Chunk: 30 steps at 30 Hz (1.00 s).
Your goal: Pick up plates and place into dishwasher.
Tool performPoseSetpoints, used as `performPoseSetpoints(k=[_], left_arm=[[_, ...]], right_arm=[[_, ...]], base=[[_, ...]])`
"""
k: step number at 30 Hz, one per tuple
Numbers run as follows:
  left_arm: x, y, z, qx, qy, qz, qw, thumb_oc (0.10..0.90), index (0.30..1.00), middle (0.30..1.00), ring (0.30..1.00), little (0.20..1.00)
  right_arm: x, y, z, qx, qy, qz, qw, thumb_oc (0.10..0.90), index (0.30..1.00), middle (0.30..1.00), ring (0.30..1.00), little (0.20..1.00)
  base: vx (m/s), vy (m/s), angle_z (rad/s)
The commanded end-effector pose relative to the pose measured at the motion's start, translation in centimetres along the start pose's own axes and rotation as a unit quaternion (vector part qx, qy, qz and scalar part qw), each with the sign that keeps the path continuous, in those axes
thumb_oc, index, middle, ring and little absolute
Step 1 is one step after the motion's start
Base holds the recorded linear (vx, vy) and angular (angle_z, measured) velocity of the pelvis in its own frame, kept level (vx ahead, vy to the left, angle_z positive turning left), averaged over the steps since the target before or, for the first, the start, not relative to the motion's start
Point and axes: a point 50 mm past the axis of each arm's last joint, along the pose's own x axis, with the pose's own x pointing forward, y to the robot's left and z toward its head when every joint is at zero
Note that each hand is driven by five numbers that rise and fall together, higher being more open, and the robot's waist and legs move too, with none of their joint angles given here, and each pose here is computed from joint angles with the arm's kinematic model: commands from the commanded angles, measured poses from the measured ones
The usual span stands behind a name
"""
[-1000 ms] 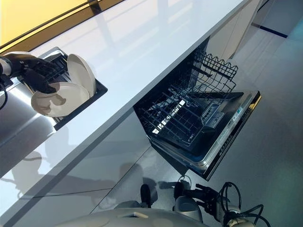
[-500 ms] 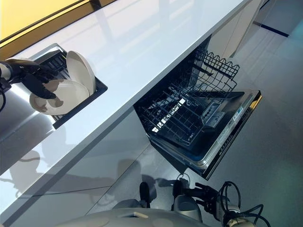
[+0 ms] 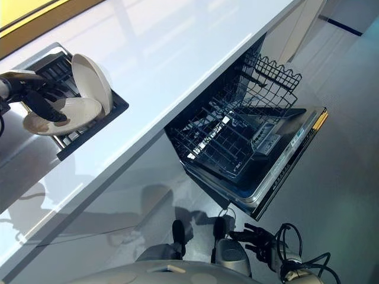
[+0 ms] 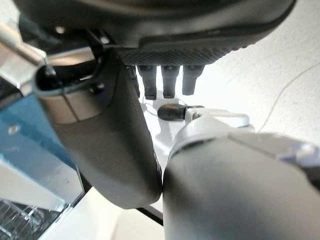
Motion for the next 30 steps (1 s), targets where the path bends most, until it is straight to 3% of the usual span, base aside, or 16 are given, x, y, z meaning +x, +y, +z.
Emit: performPoseSetpoints(k=[1, 18, 30], left_arm=[[-4.0, 5.7, 0.0, -0.048, -0.020, 0.121, 0.991, 0.800, 0.900, 0.900, 0.900, 0.900], [-5.9, 7.9, 1.8, 0.023, -0.049, 0.200, 0.978, 0.800, 0.900, 0.900, 0.900, 0.900], [-6.5, 8.3, 2.4, 0.055, -0.046, 0.202, 0.977, 0.800, 0.900, 0.900, 0.900, 0.900]], right_arm=[[-1.6, -3.8, -4.9, -0.036, 0.082, -0.047, 0.995, 0.800, 0.900, 0.900, 0.900, 0.900], [-1.7, -3.9, -5.4, -0.033, 0.084, -0.039, 0.995, 0.800, 0.900, 0.900, 0.900, 0.900], [-1.9, -3.9, -6.3, -0.025, 0.103, -0.037, 0.994, 0.800, 0.900, 0.900, 0.900, 0.900]], base=[[-0.05, -0.007, 0.00], [0.01, -0.015, 0.02], [0.04, -0.027, 0.02]])
